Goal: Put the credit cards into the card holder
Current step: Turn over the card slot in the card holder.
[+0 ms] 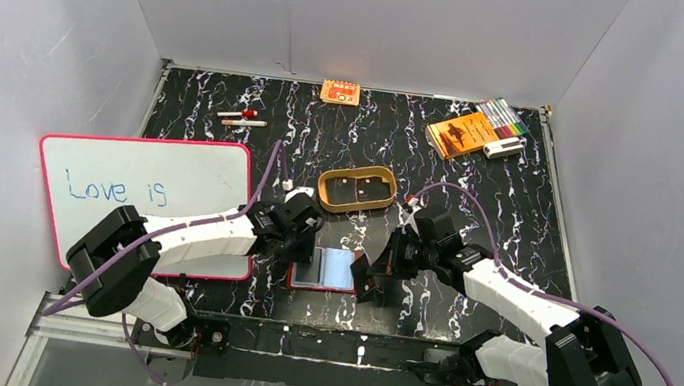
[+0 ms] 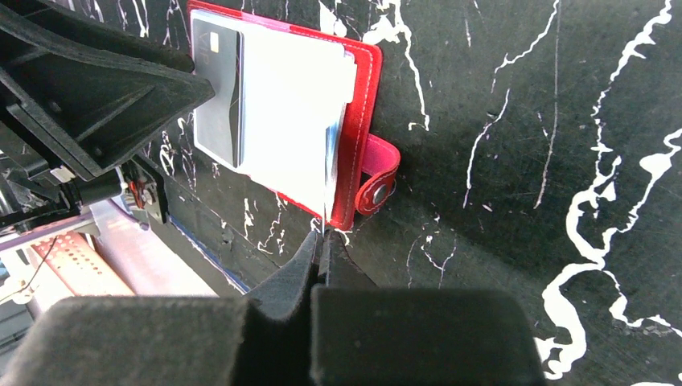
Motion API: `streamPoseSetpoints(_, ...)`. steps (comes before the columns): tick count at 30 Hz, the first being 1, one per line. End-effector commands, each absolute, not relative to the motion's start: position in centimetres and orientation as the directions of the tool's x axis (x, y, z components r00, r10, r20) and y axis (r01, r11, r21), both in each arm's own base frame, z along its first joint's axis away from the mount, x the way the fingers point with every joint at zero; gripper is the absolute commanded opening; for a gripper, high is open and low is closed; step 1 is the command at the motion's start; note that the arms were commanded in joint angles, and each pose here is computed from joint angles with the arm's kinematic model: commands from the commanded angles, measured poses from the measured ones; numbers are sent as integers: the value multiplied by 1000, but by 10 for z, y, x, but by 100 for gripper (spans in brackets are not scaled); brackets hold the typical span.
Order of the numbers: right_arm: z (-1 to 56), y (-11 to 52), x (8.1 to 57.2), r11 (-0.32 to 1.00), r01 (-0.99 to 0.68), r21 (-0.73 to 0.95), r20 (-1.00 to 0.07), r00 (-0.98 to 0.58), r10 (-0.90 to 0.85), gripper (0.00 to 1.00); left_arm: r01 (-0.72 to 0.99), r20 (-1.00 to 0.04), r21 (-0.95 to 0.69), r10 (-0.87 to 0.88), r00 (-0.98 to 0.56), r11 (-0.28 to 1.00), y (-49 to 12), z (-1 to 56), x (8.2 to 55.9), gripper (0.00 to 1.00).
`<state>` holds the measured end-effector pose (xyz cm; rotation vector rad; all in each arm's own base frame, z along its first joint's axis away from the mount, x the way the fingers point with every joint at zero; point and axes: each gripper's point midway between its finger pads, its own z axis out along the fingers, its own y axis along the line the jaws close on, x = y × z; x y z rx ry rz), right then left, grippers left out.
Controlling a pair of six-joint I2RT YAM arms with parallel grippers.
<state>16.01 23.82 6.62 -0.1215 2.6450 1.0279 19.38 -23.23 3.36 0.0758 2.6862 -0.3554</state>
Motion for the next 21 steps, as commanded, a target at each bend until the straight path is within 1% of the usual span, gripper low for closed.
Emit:
streamPoseSetpoints(1,73,249,159,693,-220,686,-321,-947,18,0,94,-392,-205,7,-920,974,-222,22,184,38)
streamPoseSetpoints(10,69,253,155,674,-210,708,-296,-955,14,0,96,-387,-210,7,-922,973,-223,21,183,38)
streamPoseSetpoints(13,73,255,155,654,-217,725,-304,-952,22,0,97,-388,-210,8,-922,973,-223,21,183,38)
streamPoseSetpoints(14,79,259,157,630,-238,739,-326,-945,25,0,97,-388,-211,7,-921,973,-223,22,184,38)
streamPoseSetpoints(17,86,265,157,591,-262,763,-339,-941,21,0,98,-392,-219,4,-920,971,-225,24,184,38)
streamPoseSetpoints(21,89,271,155,570,-277,773,-338,-941,2,0,108,-409,-254,-6,-912,961,-230,36,186,44)
